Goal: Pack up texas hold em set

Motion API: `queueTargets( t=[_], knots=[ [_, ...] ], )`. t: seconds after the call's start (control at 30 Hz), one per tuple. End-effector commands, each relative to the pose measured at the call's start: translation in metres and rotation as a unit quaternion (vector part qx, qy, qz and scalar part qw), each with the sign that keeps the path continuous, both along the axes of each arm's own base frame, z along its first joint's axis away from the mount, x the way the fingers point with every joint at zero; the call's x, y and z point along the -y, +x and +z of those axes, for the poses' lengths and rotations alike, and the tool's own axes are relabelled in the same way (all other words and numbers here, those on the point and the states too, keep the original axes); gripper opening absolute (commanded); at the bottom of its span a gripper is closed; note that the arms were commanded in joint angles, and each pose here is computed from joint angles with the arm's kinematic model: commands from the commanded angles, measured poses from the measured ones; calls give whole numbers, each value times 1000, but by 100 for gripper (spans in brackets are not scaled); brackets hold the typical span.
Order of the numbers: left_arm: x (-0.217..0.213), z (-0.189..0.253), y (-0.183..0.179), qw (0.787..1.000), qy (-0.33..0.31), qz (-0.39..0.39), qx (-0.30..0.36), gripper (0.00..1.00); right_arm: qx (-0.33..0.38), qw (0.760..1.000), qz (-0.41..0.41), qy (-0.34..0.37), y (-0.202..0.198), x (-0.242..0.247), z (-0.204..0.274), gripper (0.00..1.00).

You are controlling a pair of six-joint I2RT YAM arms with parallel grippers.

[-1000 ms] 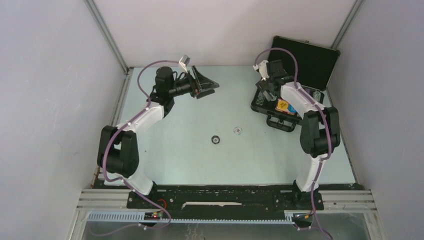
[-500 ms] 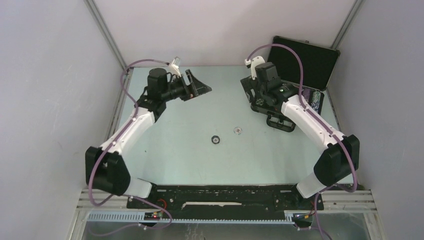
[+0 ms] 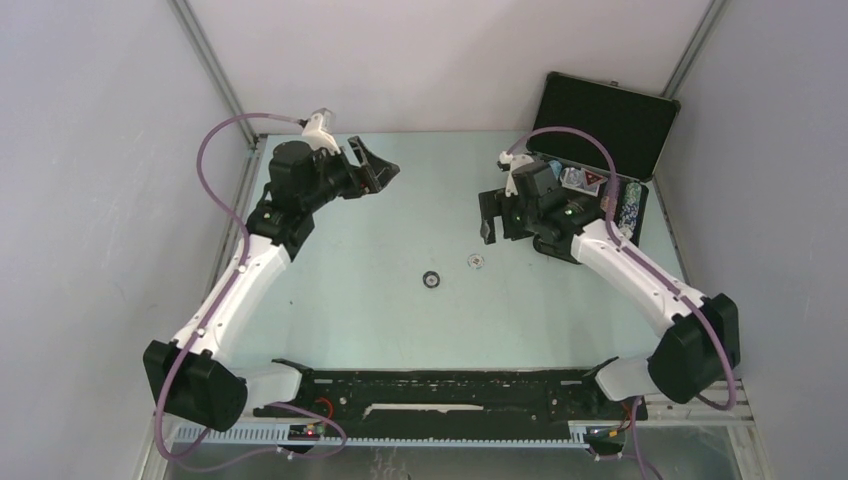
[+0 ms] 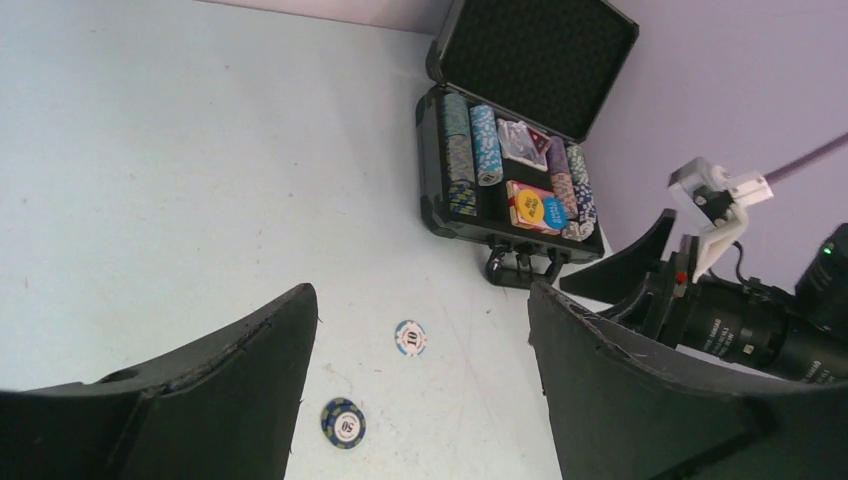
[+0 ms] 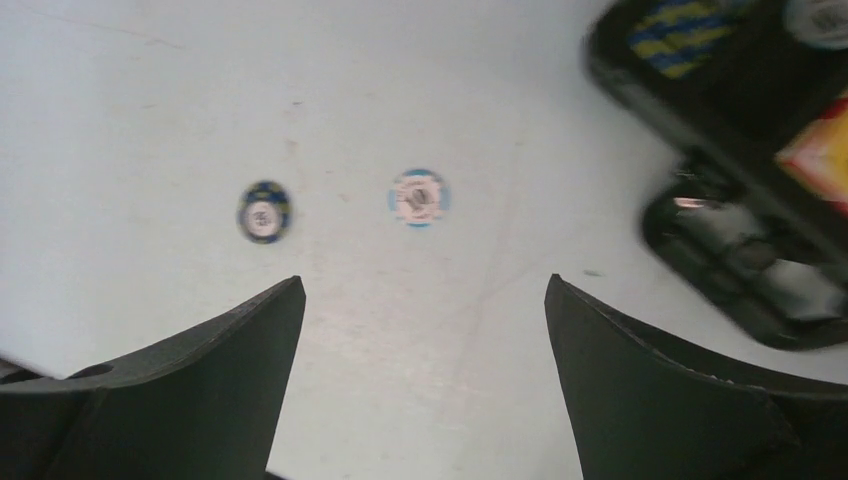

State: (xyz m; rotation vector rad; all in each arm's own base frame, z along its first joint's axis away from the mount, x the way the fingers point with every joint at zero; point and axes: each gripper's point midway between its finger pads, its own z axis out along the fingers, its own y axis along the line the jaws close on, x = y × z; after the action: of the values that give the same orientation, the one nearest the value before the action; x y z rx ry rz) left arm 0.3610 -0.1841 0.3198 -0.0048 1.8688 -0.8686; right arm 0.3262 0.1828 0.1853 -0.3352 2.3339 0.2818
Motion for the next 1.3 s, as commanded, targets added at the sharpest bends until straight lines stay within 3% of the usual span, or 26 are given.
queueTargets(
  t=[0.0, 0.1, 0.27, 0.43, 0.63, 1.27],
  knots=[
    [-9, 21, 3, 999, 16, 17, 35, 83, -115, 982, 6, 147, -12, -41, -13, 100],
    [-10, 18, 4, 999, 19, 21, 31, 83, -163, 963, 18, 213, -13, -54, -25, 100],
    [-9, 14, 6, 999, 19, 20, 25, 82, -169, 970, 4, 176, -4, -62, -43, 99],
    [-9, 18, 4, 999, 17, 18, 28, 82, -191, 980, -38, 46, 8, -51, -81, 99],
    [-8, 19, 4, 999, 15, 13, 27, 82, -198, 974, -54, -95, 28, -43, -101, 93],
    [-14, 7, 19, 999, -41, -6, -15, 83, -259, 961, -40, -84, 22, -62, -157, 83]
  ],
)
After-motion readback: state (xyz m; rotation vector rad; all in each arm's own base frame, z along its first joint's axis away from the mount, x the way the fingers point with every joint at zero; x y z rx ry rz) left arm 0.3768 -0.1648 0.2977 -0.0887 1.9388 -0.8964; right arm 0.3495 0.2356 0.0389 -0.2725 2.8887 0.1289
